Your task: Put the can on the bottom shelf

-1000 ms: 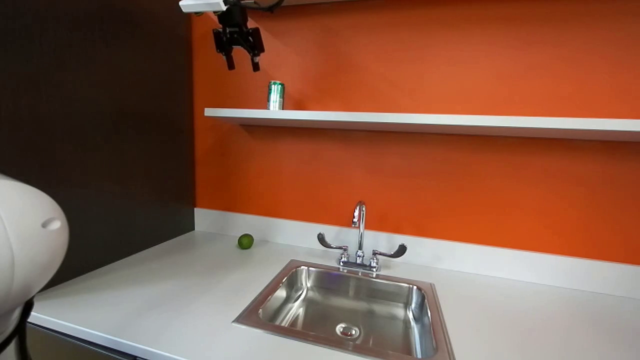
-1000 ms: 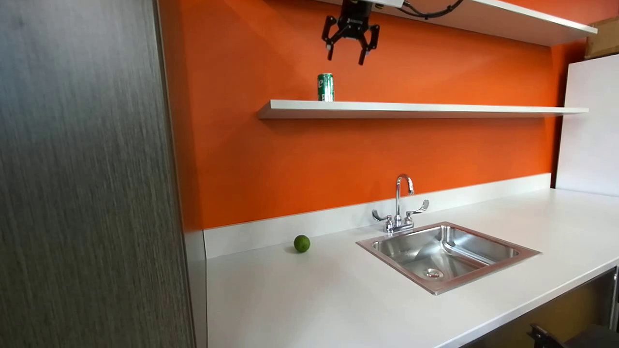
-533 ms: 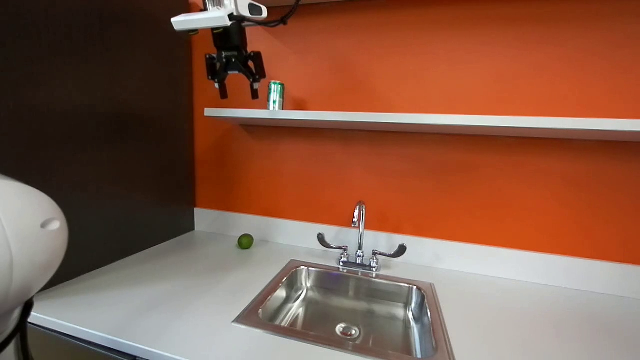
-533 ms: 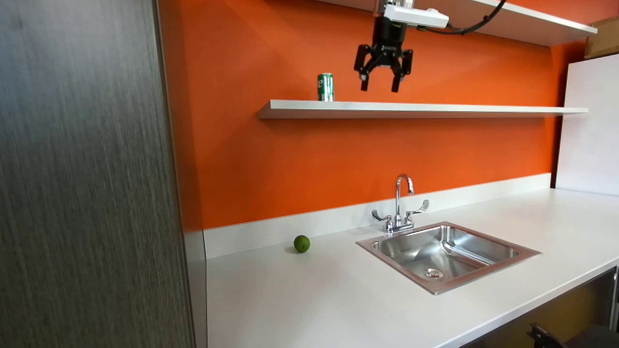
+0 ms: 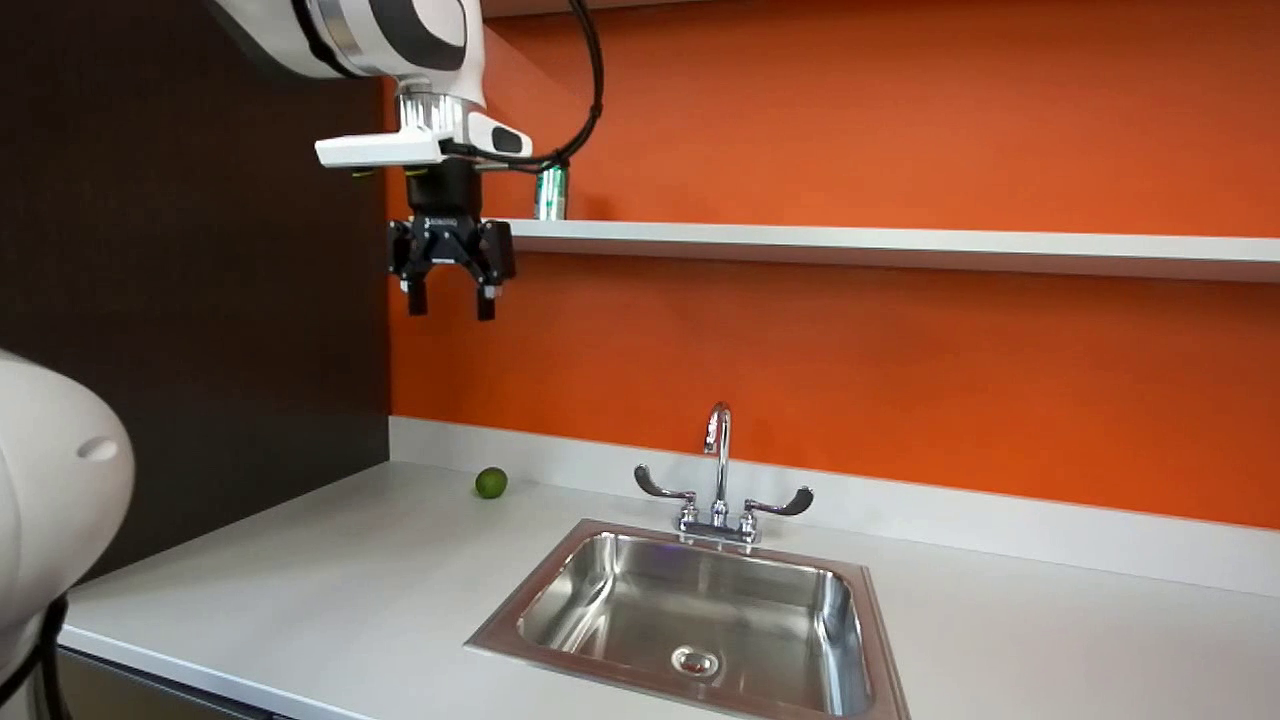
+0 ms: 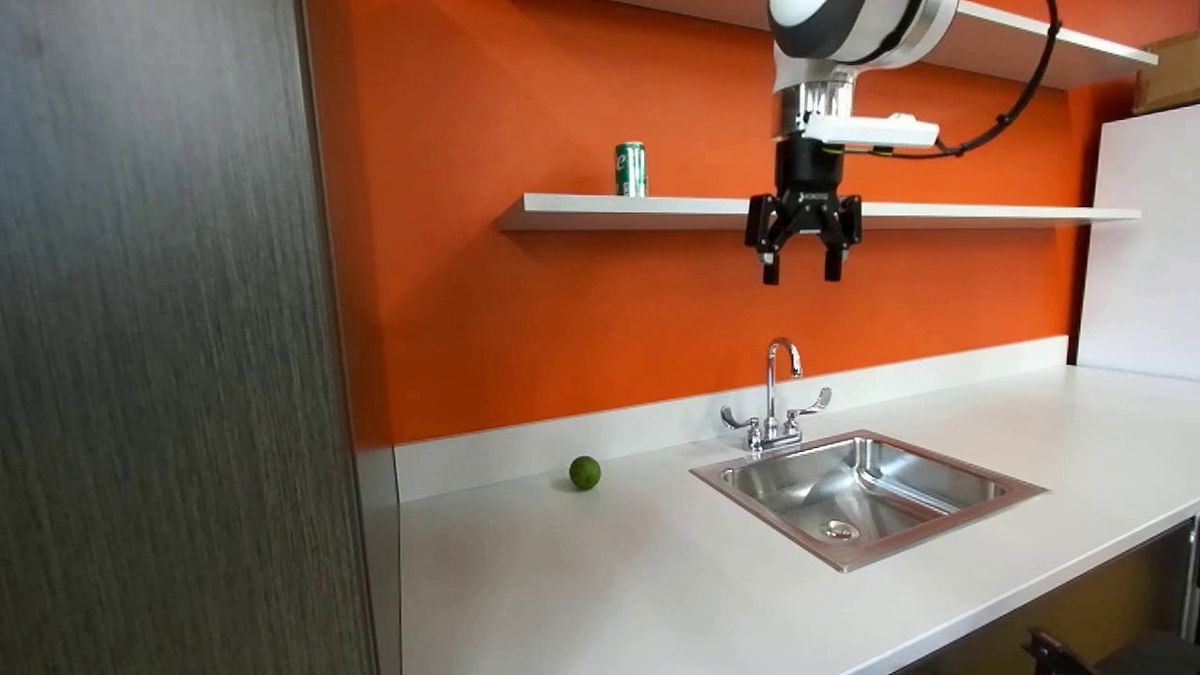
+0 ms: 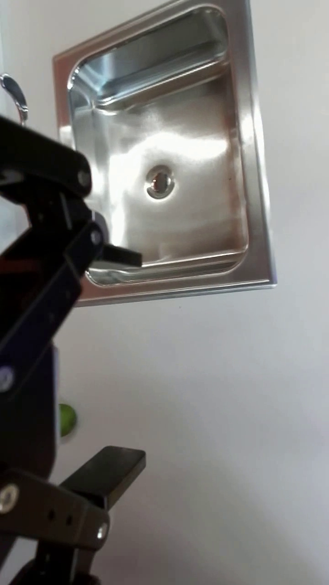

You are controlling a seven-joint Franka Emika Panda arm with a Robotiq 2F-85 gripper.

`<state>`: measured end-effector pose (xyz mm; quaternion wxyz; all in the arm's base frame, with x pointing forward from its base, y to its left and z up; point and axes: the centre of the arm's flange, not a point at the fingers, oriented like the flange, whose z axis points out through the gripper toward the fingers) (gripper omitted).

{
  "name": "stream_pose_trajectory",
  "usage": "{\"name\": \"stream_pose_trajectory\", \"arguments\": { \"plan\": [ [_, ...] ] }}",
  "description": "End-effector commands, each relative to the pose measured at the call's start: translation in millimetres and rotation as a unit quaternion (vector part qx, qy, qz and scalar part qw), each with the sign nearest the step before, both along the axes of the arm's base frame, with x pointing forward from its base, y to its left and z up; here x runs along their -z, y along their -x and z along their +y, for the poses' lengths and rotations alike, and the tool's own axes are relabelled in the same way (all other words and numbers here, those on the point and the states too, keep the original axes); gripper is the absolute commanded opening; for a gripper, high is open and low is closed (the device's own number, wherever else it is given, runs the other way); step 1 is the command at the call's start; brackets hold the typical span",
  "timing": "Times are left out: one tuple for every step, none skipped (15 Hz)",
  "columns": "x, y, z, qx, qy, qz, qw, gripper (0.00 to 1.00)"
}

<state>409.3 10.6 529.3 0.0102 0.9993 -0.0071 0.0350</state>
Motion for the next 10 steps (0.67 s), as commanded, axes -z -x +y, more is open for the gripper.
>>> {"name": "stream_pose_trajectory", "arguments": {
  "plan": [
    [50,20,-13,-0.009,-0.018,0.005,0.9998,1.00],
    [61,23,-16,-0.011,-0.023,0.008,0.9997,1.00],
    [73,27,-18,-0.011,-0.031,0.009,0.9994,1.00],
    [83,30,-20,-0.010,-0.036,0.010,0.9993,1.00],
    [92,32,-21,-0.007,-0.041,0.004,0.9991,1.00],
    [101,35,-23,-0.003,-0.049,0.007,0.9988,1.00],
    [88,19,-16,0.002,-0.033,0.021,0.9992,1.00],
    [96,22,-17,0.003,-0.037,0.023,0.9991,1.00],
    [100,24,-18,0.004,-0.038,0.023,0.9990,1.00],
    [102,24,-18,0.005,-0.039,0.023,0.9990,1.00]
  ]
}}
